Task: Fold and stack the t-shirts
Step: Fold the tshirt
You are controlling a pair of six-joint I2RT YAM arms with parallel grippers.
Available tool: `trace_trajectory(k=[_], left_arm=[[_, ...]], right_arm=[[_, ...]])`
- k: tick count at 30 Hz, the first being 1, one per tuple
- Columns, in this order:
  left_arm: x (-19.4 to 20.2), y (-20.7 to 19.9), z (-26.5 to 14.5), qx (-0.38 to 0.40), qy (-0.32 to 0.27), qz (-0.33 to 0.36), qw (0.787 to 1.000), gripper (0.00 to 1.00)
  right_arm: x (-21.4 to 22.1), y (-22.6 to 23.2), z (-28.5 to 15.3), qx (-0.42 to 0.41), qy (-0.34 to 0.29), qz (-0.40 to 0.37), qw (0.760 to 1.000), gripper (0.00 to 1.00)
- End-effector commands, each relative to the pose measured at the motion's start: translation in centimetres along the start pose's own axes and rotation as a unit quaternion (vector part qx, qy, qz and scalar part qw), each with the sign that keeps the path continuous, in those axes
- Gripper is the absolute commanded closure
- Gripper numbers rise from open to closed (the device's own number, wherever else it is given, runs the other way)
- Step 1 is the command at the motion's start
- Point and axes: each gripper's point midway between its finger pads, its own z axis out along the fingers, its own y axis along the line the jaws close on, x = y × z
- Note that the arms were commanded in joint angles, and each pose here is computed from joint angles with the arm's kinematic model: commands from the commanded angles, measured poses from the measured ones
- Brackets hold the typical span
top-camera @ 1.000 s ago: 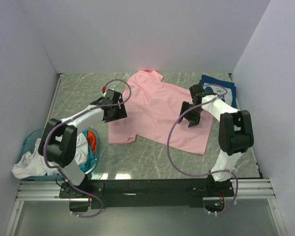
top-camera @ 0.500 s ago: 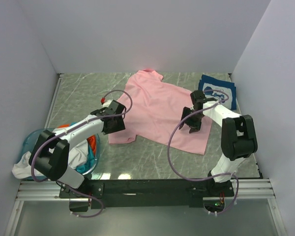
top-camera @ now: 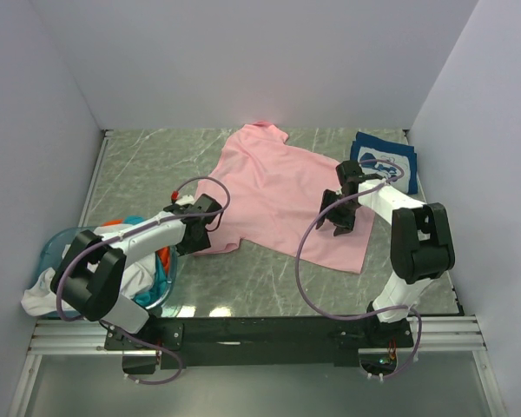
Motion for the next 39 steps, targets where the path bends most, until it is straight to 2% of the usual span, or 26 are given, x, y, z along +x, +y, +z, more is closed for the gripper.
trace_trajectory(k=[1,18,22,39], left_arm=[[-0.7,-0.4,-0.4,0.009,-0.017,-0.021,1.000,0.45],[0.9,-1.2,1.6,0.017,0.004,-0.020,1.000,0.60],[1.3,-1.1,2.0,0.012,0.009,-0.018,1.000,0.67],[-0.3,-1.2,0.2,0.012,-0.002,-0.029,1.000,0.84]], right_arm=[[-0.5,0.6,0.0,-0.008,-0.008,-0.007,1.000,0.34],[-0.2,0.2,0.3,0.000,-0.004,-0.009,1.000,0.34],[-0.1,0.0,0.4,0.003,-0.001,-0.009,1.000,0.35],[-0.2,-0.7,-0.5,0.017,-0.011,-0.010,1.000,0.35]])
